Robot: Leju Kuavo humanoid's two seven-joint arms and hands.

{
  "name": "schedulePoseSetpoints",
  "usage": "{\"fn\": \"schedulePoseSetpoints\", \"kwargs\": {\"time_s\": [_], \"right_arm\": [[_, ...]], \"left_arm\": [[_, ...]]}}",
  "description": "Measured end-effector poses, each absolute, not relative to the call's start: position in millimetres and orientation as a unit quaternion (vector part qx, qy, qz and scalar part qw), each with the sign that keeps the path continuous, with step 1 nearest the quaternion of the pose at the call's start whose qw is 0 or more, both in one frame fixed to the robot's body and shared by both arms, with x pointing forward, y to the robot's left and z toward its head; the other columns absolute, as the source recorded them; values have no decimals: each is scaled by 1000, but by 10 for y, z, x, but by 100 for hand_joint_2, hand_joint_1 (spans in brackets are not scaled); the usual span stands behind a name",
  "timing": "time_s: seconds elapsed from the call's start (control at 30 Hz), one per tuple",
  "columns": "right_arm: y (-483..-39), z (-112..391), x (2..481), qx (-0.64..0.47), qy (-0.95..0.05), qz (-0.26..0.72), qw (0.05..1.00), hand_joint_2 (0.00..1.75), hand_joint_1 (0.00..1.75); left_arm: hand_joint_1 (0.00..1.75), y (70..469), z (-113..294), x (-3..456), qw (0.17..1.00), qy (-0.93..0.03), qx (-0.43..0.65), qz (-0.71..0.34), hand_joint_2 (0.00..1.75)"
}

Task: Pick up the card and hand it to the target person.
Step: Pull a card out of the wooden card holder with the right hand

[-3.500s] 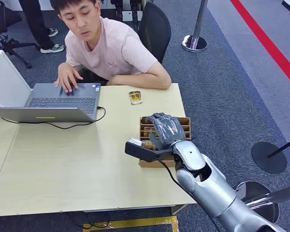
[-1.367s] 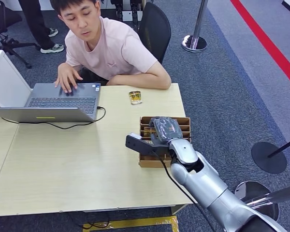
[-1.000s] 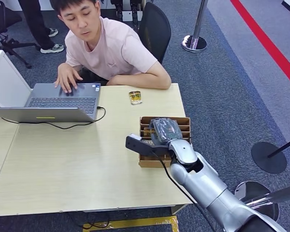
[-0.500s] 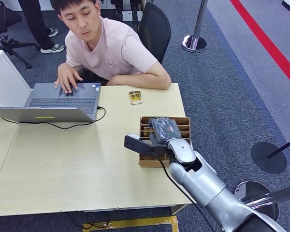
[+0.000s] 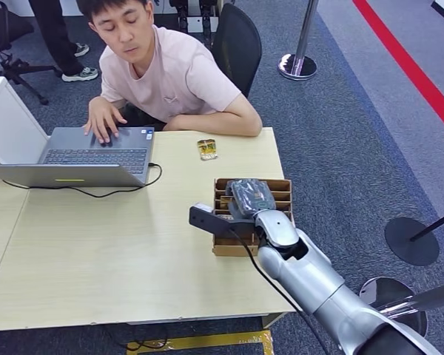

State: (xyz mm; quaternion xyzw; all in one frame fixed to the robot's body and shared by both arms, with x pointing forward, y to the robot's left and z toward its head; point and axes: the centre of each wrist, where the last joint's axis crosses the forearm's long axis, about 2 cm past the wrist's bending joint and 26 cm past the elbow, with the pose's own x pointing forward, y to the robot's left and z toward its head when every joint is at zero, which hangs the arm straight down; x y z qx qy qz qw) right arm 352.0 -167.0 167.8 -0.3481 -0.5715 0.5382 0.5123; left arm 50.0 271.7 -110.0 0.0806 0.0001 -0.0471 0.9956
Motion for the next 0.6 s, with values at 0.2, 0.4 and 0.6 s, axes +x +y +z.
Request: {"fn": "schedulePoseSetpoints", "kwargs": {"time_s": [0.2, 0.4, 0.6], "right_arm": [[-1673, 1675, 3522, -347, -571, 539, 513, 175, 145], [-1673, 1675, 3521, -347, -571, 539, 513, 175, 152], [-1675, 1674, 3522, -347, -570, 539, 513, 175, 152]], "left_arm": [[0, 2717, -1100, 500, 996, -6, 80, -48, 131], [0, 2717, -1100, 499, 996, -8, 80, -47, 175], [0, 2721, -1099, 499, 995, -12, 86, -44, 175]]}}
